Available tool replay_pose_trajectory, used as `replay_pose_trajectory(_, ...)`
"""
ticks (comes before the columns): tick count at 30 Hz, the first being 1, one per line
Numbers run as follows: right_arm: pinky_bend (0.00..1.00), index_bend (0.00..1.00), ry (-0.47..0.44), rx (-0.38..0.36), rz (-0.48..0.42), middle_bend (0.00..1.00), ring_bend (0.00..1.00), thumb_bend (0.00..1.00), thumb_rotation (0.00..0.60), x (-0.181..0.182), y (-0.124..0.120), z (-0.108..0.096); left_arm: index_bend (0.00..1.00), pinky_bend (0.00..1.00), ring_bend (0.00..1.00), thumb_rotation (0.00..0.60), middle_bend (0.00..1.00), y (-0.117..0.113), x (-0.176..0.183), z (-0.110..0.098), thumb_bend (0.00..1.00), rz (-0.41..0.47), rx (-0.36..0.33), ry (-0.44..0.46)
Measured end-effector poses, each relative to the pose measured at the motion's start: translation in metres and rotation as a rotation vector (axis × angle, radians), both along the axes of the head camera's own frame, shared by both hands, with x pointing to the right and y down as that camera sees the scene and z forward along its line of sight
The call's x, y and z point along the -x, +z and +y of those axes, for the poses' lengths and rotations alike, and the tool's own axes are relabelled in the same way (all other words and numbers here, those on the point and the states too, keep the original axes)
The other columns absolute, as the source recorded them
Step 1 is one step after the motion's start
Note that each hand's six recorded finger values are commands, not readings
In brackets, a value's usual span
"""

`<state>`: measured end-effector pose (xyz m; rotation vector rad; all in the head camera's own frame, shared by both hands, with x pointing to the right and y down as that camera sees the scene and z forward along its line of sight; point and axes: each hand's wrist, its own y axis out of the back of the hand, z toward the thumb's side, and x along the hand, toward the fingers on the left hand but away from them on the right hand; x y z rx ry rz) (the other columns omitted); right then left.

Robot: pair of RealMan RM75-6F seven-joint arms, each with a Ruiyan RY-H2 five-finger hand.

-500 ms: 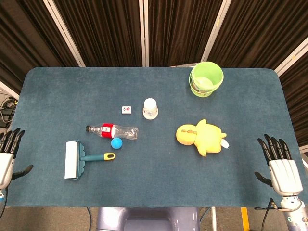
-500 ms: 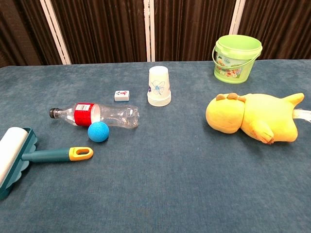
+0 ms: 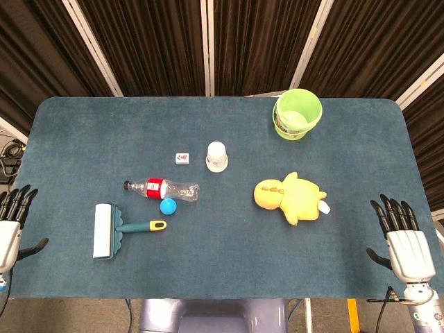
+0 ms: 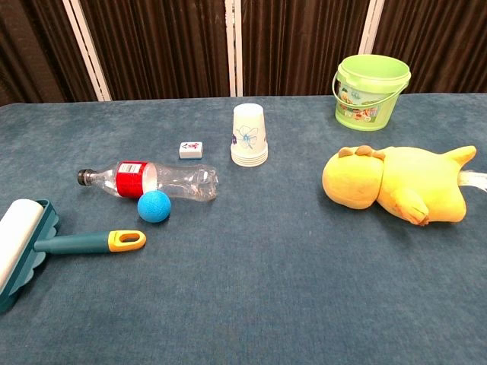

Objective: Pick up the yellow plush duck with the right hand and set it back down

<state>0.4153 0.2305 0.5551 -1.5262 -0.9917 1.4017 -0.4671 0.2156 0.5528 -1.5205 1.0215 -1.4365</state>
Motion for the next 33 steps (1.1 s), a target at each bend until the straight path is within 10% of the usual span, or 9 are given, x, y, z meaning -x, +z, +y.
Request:
replay_pose_trajectory(8,0.0,0.0,0.003,0.008,0.01,0.0,0.0,0.18,0.6,0.001,0.002,0.002,0.0,0.0,0.0,0.6,0.0,0.001,0.0,0.0,0.13,-0.001,0.008,-0.003)
replay_pose_trajectory(16,0.0,0.0,0.02,-0.006,0.004,0.0,0.0,0.8,0.6,0.008,0.007,0.001,0.0,0.0,0.0,0.6,0.0,-0.003,0.0,0.0,0.13,0.01,0.0,-0.008)
replay_pose_trajectory(21,0.0,0.0,0.037,-0.025,-0.003,0.0,0.0,0.97,0.6,0.021,0.015,-0.005,0.0,0.0,0.0,0.6,0.0,-0.003,0.001,0.0,0.13,0.017,0.002,-0.009)
replay_pose_trajectory(33,0.0,0.0,0.015,-0.031,-0.075,0.0,0.0,1.0,0.6,0.099,0.055,-0.028,0.0,0.0,0.0,0.6,0.0,0.0,0.0,0.001,0.13,0.023,0.023,-0.005)
